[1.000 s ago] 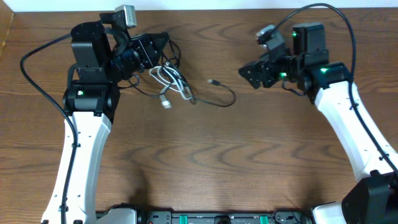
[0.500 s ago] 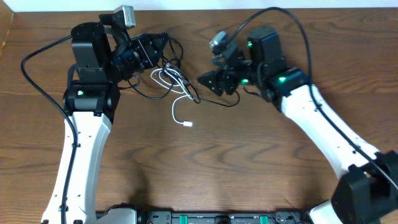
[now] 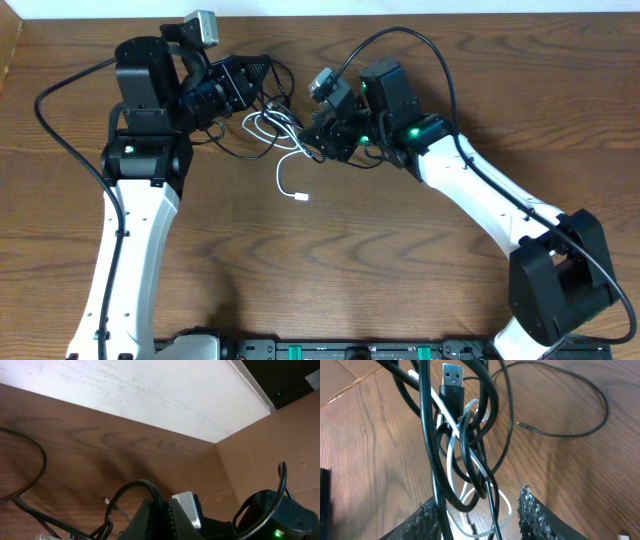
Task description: Untangle cables
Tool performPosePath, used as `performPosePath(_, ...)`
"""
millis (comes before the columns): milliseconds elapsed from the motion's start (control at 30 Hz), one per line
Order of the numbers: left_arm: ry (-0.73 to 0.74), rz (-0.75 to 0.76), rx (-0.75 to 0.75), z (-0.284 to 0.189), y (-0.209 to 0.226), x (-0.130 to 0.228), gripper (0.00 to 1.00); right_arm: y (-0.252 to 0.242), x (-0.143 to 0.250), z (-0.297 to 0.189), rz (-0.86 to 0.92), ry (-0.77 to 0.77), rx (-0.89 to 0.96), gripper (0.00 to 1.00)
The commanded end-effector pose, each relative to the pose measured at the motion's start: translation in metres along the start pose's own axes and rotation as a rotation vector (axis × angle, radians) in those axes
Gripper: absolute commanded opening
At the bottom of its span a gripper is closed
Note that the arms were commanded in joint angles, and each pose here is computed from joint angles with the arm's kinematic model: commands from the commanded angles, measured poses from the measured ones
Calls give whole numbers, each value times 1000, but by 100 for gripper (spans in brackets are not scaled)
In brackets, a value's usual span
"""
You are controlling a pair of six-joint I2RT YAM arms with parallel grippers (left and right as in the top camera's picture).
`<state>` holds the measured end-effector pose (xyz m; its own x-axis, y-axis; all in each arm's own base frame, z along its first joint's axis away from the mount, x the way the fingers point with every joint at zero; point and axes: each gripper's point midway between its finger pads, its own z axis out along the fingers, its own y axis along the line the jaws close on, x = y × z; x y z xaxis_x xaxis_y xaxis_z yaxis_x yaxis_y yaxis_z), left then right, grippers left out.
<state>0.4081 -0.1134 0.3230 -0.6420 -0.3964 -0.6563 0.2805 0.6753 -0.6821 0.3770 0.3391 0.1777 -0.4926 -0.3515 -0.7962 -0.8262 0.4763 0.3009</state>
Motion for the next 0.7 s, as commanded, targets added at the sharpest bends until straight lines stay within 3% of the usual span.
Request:
performPosePath(0, -16, 11, 38, -5, -16, -10, 7, 4, -2, 5, 4, -3, -6, 42)
performPosePath(200, 16, -16, 70, -4, -22, -3, 7, 2, -19, 13, 7, -74, 24, 42)
performPosePath(267, 31, -42, 72, -2, -25, 2, 7, -5, -27, 13, 29, -105, 83, 34)
performPosePath(333, 44, -51, 80, 0, -29, 5, 7, -16, -31, 13, 62, -127, 163, 20)
performPosePath(533, 57, -80, 89, 3, -34, 10, 7, -35, -26, 12, 82, -117, 322, 2)
performPosePath(667, 56, -81, 67, 3, -29, 10, 7, -54, -22, 1, 130, -113, 397, 1)
